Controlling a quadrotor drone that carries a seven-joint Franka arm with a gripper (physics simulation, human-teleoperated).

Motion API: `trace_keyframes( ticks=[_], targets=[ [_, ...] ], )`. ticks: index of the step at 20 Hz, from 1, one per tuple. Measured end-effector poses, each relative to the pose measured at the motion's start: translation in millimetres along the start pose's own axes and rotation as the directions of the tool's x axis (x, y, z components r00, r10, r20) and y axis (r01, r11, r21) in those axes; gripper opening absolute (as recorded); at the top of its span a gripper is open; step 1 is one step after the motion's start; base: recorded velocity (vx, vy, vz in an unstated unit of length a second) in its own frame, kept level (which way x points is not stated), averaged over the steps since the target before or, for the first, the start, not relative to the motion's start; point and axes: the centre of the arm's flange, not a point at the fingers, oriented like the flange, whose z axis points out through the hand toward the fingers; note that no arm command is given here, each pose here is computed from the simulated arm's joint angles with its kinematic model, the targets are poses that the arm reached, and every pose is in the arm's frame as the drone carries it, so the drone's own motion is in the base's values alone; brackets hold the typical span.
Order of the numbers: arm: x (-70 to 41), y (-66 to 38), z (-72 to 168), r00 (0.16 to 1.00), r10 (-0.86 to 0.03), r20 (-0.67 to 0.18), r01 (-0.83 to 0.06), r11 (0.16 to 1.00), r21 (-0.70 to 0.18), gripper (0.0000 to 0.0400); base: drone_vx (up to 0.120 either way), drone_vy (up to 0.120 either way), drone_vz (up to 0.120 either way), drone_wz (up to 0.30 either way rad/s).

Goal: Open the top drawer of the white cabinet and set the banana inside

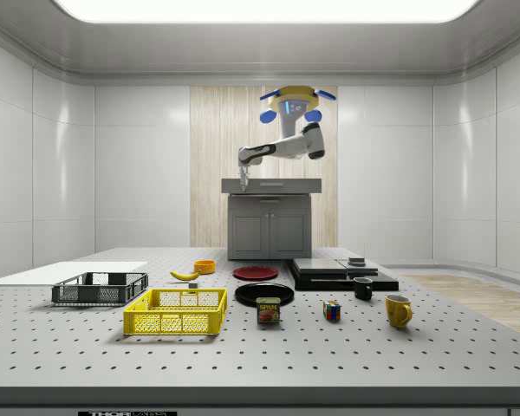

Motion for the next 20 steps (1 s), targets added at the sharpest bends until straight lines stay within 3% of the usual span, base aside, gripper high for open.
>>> trace_keyframes(
  ticks=[20],
  targets=[
    [1.1,1.2,0.0,1.000,0.000,0.011,0.000,1.000,0.012,0.0400,0.120,0.120,-0.120,0.000]
  ],
)
